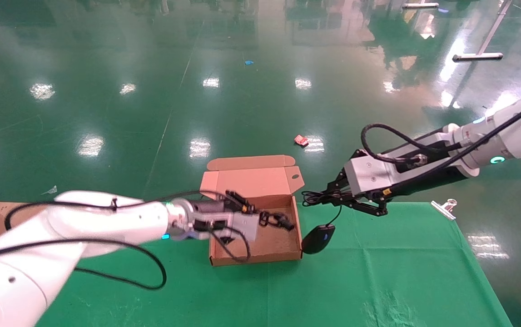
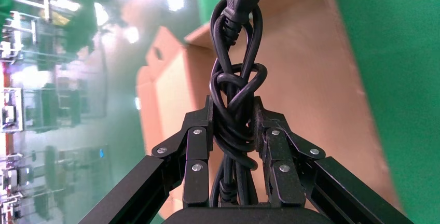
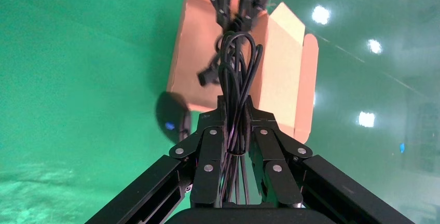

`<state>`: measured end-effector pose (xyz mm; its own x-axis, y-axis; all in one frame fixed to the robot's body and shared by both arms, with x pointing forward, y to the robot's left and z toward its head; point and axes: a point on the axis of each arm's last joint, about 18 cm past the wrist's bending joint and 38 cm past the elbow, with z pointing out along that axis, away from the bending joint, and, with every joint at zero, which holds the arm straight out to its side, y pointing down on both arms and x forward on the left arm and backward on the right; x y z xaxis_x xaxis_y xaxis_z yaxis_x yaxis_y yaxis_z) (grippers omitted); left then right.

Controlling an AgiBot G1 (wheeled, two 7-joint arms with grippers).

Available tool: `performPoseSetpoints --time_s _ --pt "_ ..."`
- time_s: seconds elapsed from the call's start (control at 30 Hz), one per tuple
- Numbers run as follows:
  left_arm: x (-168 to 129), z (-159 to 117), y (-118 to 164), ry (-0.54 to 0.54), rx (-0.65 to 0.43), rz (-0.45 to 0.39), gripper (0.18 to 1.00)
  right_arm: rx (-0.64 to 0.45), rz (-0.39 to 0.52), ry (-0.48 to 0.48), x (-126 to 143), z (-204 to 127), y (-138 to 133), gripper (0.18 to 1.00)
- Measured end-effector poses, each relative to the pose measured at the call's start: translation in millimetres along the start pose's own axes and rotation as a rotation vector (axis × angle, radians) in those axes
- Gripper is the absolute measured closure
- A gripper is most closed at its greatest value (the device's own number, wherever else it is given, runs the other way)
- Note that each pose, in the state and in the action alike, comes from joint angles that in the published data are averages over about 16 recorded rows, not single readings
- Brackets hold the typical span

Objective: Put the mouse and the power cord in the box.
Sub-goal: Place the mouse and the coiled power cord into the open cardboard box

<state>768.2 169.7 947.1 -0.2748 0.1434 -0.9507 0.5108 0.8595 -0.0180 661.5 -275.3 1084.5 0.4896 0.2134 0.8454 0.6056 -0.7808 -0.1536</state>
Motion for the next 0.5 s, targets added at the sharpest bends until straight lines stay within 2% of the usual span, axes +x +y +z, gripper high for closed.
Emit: performPoseSetpoints --time_s 0.2,0.5 --pt "16 9 -2 0.008 -0.020 -0.011 0.858 -0.003 0.007 -0.009 -7 4 6 0.944" --pt "23 13 -2 0.024 -0.044 -0.033 0.858 0.002 0.008 -0.025 -11 11 5 0.944"
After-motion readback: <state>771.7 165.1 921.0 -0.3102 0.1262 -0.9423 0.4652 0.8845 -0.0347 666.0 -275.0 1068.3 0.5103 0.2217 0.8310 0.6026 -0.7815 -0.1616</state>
